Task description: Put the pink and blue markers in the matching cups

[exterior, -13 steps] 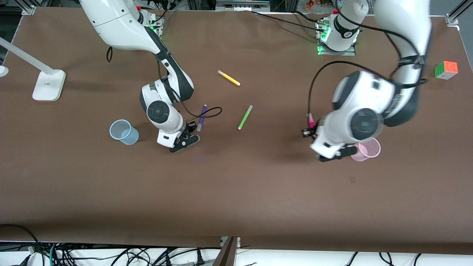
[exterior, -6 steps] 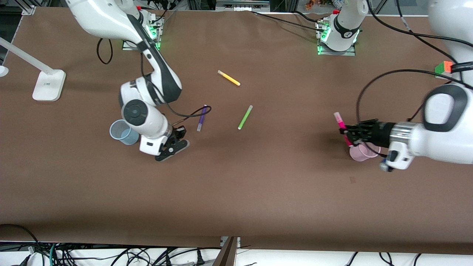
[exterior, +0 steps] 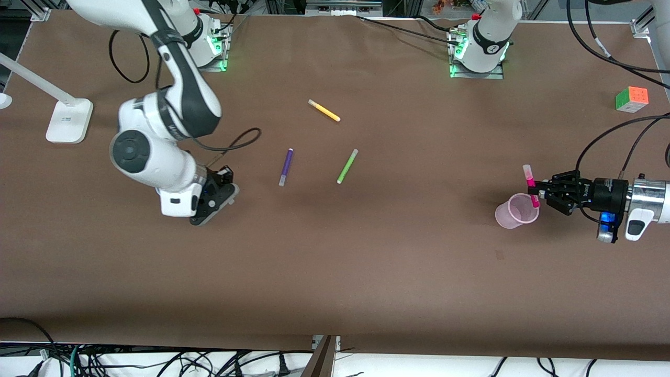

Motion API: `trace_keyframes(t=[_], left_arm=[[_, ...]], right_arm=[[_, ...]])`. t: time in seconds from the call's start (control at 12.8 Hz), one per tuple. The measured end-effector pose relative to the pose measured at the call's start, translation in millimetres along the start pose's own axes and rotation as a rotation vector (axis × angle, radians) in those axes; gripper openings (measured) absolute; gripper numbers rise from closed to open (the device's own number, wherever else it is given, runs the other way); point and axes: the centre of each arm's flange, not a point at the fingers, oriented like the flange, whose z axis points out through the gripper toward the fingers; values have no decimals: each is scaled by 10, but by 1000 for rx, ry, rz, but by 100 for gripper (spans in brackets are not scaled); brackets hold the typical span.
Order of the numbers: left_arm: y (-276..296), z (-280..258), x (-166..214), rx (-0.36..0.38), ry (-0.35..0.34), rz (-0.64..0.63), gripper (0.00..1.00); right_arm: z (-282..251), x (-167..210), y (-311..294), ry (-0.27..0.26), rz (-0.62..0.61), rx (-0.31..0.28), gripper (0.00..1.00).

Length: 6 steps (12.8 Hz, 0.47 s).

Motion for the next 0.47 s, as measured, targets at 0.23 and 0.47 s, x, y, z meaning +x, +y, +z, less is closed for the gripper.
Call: trace_keyframes(t=[0.23,0.47], left_arm=[[-352,146,470,-57,-86,24,18],[-591,324,806,-79,-136,57,18]], right_arm=[[-166,-284,297,51,-209,91,18],[-199,-593,608,98,-382,155,18]])
